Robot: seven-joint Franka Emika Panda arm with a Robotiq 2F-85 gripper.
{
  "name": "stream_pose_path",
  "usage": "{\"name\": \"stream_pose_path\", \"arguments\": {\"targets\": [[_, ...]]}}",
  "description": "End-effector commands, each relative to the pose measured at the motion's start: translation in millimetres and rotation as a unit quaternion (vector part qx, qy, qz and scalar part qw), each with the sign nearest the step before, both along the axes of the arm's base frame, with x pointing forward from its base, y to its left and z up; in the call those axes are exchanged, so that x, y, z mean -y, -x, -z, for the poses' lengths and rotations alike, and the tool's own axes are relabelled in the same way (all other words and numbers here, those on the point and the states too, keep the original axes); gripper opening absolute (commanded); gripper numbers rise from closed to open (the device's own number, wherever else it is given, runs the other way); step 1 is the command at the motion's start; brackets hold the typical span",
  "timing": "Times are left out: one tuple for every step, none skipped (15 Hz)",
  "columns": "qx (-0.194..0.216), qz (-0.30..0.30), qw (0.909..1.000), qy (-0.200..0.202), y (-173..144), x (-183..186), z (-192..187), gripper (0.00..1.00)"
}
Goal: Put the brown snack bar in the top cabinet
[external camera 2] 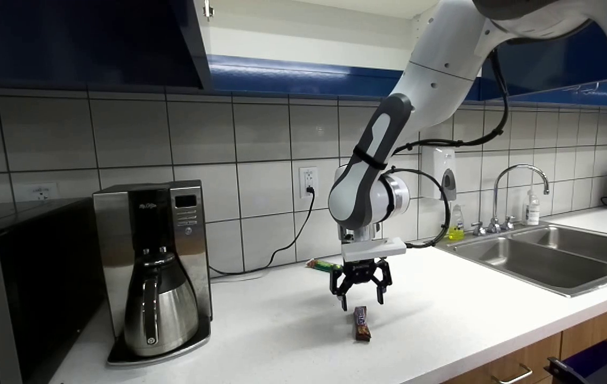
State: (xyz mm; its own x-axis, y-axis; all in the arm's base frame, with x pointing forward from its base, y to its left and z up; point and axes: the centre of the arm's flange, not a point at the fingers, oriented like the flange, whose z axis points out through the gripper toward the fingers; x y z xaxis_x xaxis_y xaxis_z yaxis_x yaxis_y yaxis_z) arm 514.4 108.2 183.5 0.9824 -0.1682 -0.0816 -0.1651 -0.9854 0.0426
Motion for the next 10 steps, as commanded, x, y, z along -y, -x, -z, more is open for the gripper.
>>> {"name": "stream_pose_path", "arguments": {"targets": [[0.012,0.019,0.9996,0.015,-6.9,-6.3,7.2,1.00],[0.012,0.022,0.9996,0.016,-7.2,-6.7,8.5,1.00],[0.011,0.025,0.9995,0.017,-7.8,-7.5,10.3,1.00],[0.010,0.027,0.9994,0.018,-8.1,-7.7,12.0,1.00],[0.010,0.030,0.9993,0.020,-8.4,-8.0,13.2,1.00],[0.010,0.034,0.9992,0.021,-8.2,-8.4,14.4,1.00],[0.012,0.039,0.9989,0.024,-8.3,-8.3,15.7,1.00],[0.012,0.042,0.9987,0.024,-8.5,-8.2,17.1,1.00],[0.011,0.048,0.9985,0.026,-8.5,-8.4,18.9,1.00],[0.014,0.052,0.9982,0.028,-8.3,-8.6,20.3,1.00]]}}
